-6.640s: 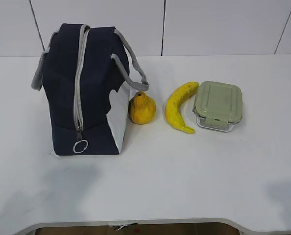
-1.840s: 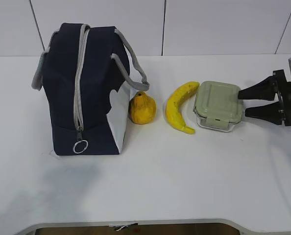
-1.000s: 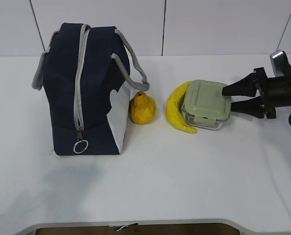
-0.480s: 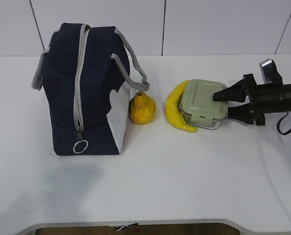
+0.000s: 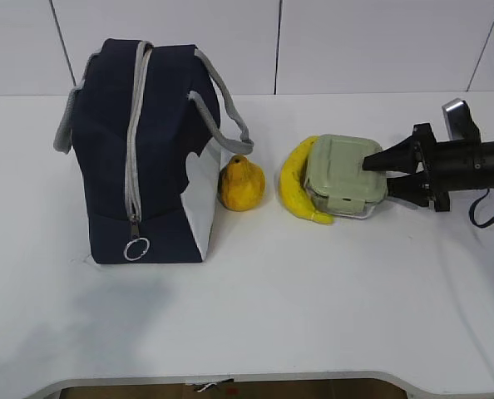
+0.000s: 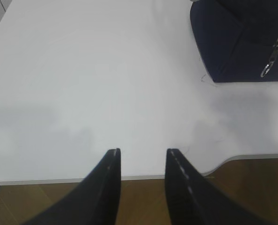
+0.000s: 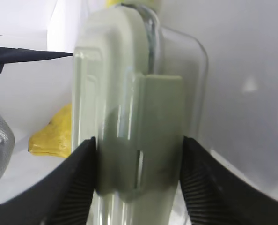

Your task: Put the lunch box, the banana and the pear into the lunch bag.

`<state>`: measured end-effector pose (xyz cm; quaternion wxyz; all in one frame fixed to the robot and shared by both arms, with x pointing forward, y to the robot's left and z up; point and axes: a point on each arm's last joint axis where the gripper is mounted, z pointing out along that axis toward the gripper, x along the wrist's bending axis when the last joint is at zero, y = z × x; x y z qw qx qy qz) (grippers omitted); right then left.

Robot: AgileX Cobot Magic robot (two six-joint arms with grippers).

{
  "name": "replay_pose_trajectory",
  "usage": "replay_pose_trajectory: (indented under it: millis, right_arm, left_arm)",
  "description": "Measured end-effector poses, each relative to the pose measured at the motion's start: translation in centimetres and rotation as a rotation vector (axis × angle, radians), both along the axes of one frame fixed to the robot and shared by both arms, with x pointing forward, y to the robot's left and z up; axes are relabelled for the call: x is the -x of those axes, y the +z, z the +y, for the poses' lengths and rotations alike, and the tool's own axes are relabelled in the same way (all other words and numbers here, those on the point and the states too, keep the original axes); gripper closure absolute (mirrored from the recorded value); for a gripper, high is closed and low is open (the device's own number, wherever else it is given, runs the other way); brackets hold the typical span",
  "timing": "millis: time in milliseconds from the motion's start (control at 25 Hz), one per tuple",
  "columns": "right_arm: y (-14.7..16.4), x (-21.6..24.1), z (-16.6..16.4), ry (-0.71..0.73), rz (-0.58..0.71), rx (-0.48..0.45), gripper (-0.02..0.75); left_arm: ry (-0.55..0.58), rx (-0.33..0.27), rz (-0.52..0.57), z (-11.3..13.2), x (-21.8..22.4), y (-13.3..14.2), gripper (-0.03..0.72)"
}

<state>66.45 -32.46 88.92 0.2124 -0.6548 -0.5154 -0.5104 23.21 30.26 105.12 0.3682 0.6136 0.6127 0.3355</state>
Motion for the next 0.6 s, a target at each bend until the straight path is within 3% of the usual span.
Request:
replay_pose_trajectory:
  millis: [600]
  right_arm:
    - [0.04, 0.02, 0.03, 0.005, -0.001, -0.003, 0.313]
  left_arm:
    - [0.0, 0.0, 0.0, 0.0, 0.0, 0.0, 0.445]
